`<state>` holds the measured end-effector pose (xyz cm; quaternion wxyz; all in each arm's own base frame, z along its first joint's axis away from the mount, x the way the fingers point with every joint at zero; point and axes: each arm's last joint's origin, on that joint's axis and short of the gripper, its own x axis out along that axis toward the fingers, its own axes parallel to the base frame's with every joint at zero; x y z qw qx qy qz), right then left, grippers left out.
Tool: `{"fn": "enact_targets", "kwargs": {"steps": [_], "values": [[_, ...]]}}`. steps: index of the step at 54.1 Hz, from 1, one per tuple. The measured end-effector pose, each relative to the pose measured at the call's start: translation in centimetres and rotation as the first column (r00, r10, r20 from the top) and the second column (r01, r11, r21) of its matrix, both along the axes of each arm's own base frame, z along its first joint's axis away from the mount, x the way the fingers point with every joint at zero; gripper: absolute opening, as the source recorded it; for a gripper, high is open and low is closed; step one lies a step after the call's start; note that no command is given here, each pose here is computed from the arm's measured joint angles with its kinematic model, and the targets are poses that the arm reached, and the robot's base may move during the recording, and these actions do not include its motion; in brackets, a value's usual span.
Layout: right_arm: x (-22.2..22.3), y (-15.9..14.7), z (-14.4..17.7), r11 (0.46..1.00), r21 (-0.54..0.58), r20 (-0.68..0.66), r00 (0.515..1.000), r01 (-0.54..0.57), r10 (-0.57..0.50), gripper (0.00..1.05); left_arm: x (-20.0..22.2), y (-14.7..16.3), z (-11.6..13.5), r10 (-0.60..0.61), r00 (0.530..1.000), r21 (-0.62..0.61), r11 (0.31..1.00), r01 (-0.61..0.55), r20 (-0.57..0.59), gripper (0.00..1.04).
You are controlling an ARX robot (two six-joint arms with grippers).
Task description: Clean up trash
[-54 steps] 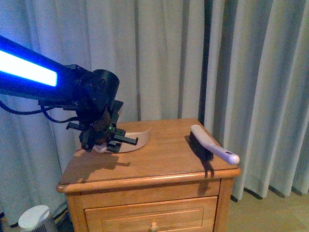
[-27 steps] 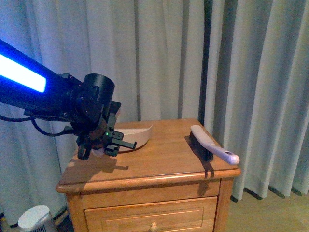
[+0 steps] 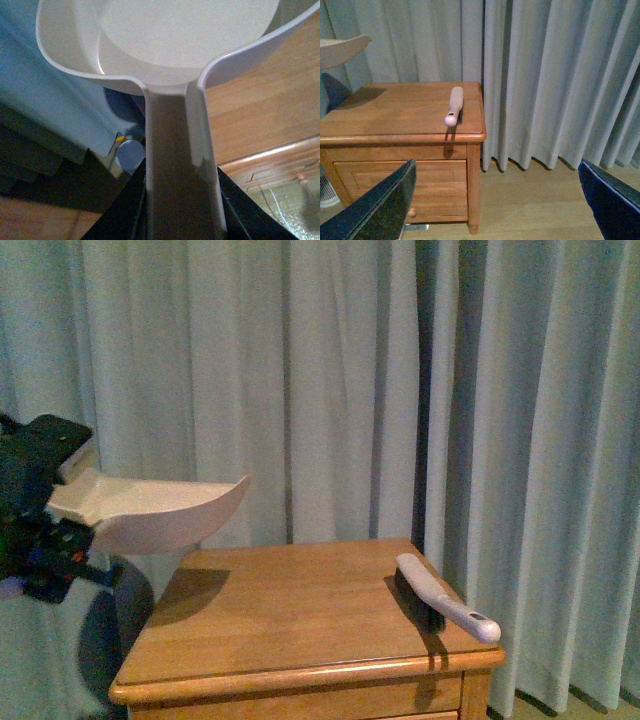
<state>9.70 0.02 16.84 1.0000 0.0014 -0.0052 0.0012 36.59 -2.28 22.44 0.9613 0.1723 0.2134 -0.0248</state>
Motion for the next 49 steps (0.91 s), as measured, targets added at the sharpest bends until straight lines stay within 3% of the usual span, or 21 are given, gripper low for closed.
{"fn": "enact_targets", "kwargs": {"steps": [29,40,49], "values": [[0.0,0.0,0.0,1.0,0.0,0.0,1.0,0.0,0.0,0.98,-17.2,2.9,1.7,0.022,0.988,-0.054,0.998,-0.014,0.154,0.29],[0.0,0.0,0.0,1.0,0.0,0.0,1.0,0.0,0.0,0.98,-20.4,1.6,1.9,-0.049,0.976,-0.092,0.993,0.07,0.214,0.29],[0.0,0.0,0.0,1.0,0.009,-0.005,1.0,-0.014,0.014,0.98,-20.6,1.6,2.0,-0.033,0.975,-0.099,0.993,0.056,0.22,0.28]]}}
